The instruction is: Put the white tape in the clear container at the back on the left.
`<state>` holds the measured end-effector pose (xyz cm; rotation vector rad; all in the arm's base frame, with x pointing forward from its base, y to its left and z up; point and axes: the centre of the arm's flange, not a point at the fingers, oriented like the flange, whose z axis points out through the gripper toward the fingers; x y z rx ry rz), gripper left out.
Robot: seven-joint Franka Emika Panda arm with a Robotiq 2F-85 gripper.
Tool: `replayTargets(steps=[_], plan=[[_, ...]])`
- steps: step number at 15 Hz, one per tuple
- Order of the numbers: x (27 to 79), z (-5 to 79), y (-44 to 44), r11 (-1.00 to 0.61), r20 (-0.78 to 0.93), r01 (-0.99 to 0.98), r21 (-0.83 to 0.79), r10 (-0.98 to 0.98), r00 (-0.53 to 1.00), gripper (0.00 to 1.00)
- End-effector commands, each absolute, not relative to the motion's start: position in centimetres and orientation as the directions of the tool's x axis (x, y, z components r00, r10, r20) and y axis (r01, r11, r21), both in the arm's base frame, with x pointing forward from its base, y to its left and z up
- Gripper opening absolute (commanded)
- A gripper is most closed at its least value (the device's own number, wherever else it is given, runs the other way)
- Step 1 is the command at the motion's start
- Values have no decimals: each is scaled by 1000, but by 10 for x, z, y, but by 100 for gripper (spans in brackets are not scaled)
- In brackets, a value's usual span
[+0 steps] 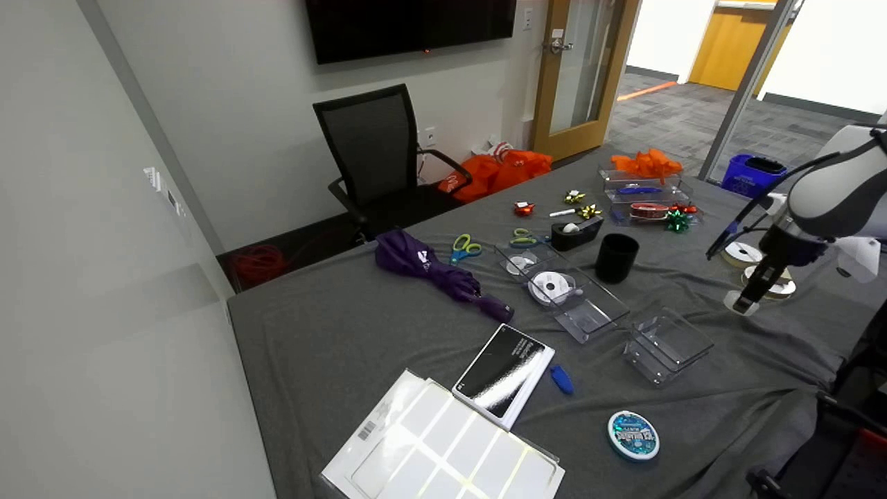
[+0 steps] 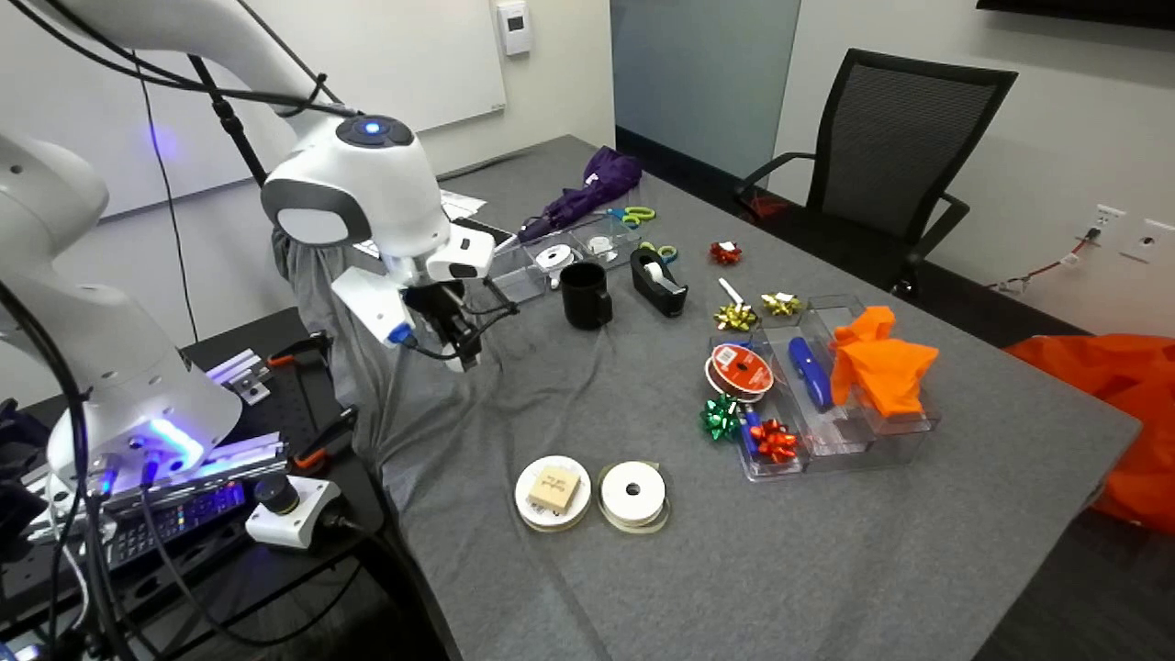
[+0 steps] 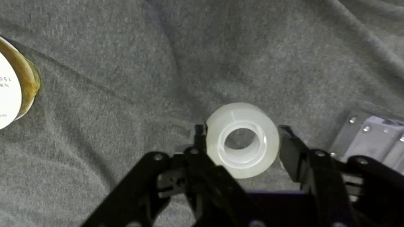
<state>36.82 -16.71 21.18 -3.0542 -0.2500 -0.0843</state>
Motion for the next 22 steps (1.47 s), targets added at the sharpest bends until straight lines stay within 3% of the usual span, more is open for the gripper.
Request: replayTargets(steps=[1, 12, 19, 20, 22], plan=[[367, 262, -158, -983, 80, 130, -132, 120, 989, 33], [461, 342, -88, -939, 46, -195, -282, -216, 975, 33], [517, 322, -43, -890, -9, -322, -322, -337, 941, 33], [494, 332, -48, -902, 13, -293, -318, -313, 950, 58], [504, 322, -42, -899, -7, -307, -312, -321, 947, 58]])
